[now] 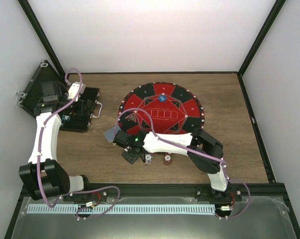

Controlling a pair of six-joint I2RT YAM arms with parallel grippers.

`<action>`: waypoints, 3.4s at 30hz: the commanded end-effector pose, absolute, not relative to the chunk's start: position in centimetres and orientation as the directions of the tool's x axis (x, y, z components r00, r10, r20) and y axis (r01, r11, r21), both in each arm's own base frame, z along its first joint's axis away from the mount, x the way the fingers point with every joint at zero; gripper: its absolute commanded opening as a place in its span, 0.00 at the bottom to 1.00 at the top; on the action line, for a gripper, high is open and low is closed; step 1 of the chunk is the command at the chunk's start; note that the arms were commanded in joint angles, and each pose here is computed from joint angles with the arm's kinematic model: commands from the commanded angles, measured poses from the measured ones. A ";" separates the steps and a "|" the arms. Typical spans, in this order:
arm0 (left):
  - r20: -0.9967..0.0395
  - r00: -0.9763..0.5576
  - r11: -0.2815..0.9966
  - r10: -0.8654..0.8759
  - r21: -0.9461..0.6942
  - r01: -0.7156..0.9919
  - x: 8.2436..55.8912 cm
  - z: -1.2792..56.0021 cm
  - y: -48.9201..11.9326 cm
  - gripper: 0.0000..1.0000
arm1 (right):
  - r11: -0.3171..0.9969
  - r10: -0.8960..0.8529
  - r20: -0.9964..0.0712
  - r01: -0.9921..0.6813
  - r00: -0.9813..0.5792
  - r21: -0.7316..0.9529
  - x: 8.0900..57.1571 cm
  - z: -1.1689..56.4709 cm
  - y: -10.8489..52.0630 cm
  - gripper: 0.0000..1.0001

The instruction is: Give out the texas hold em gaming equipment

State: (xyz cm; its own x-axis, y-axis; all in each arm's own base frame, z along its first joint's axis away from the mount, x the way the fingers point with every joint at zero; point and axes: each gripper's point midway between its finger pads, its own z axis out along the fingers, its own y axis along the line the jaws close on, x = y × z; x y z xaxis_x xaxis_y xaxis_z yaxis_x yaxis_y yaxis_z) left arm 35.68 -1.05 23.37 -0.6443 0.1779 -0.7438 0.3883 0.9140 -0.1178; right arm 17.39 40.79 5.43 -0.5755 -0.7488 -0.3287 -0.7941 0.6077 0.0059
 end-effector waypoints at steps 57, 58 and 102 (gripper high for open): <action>-0.750 -0.638 0.910 0.172 -0.127 0.395 35.0 24.0 -0.8 1.00 | 0.829 -0.513 -0.414 -0.559 -0.752 -0.012 39.1 2.9 38.6 0.37; -0.751 -0.637 0.909 0.172 -0.129 0.397 35.0 24.1 -0.8 1.00 | 0.831 -0.511 -0.422 -0.556 -0.749 -0.020 39.2 3.4 38.4 0.44; -0.757 -0.627 0.904 0.183 -0.121 0.410 34.8 25.0 -1.0 1.00 | 0.598 -0.757 -0.313 -0.801 -0.574 0.023 16.9 4.2 41.1 0.65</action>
State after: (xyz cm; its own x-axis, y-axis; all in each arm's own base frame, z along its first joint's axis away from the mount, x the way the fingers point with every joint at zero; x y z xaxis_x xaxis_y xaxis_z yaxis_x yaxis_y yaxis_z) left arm 34.90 -0.92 23.25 -0.6647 0.1665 -0.7283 0.3894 0.9092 -0.1475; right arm 17.29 41.04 5.02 -0.5806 -0.7462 -0.3258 -0.7954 0.6052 0.0313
